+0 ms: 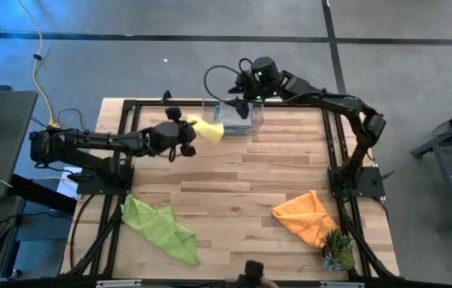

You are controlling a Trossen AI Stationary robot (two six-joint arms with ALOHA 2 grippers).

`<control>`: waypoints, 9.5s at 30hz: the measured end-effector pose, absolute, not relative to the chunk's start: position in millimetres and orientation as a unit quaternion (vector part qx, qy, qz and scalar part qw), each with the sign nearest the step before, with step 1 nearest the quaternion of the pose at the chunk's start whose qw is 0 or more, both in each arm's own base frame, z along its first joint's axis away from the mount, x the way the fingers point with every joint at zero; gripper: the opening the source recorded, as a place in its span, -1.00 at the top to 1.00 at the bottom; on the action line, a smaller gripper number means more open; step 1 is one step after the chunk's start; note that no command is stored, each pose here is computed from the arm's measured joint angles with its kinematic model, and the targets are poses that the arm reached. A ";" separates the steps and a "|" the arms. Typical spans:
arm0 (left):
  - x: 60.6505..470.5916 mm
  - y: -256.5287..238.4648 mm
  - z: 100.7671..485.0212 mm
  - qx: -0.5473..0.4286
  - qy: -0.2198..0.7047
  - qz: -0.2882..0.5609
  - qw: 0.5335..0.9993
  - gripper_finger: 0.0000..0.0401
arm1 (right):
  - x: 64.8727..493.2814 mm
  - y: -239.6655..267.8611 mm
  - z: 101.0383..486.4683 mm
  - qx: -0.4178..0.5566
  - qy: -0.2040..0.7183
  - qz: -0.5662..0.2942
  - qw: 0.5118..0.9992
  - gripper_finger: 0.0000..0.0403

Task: Fold microfiber towels
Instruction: Put the yellow towel into the transparent bin

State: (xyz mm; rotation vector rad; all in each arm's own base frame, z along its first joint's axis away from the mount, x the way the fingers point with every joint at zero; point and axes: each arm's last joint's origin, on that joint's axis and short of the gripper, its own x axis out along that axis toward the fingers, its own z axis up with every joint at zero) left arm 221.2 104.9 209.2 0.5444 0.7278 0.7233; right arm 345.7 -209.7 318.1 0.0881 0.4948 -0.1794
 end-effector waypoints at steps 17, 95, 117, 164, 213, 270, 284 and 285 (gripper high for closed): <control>211.3 141.1 245.5 -0.123 0.312 0.247 0.909 0.99 | 379.7 -113.4 311.7 -0.120 0.337 -0.089 0.930 -0.27; 209.0 175.3 289.3 0.010 0.253 0.198 0.947 0.99 | 365.8 -163.3 303.9 -0.147 0.340 -0.053 0.927 1.00; 253.8 283.0 232.1 -0.133 0.279 0.231 0.923 1.00 | 325.6 -251.3 266.7 0.181 0.321 -0.030 0.929 1.00; 226.5 264.6 213.9 -0.047 0.226 0.320 0.919 0.79 | 333.1 -257.2 242.5 0.057 0.422 -0.206 0.881 0.01; 278.4 272.3 187.1 0.012 0.275 0.242 0.931 1.00 | 356.6 -257.5 176.9 0.104 0.469 -0.050 0.876 1.00; 307.9 327.8 152.5 0.048 0.368 0.253 0.894 1.00 | 360.0 -257.8 170.3 0.091 0.461 -0.070 0.880 1.00; 299.0 325.2 175.4 0.023 0.356 0.247 0.901 1.00 | 353.8 -252.3 194.8 0.088 0.450 -0.066 0.886 1.00; 298.6 324.3 181.3 0.022 0.347 0.246 0.905 1.00 | 352.2 -251.5 203.4 0.082 0.442 -0.070 0.891 1.00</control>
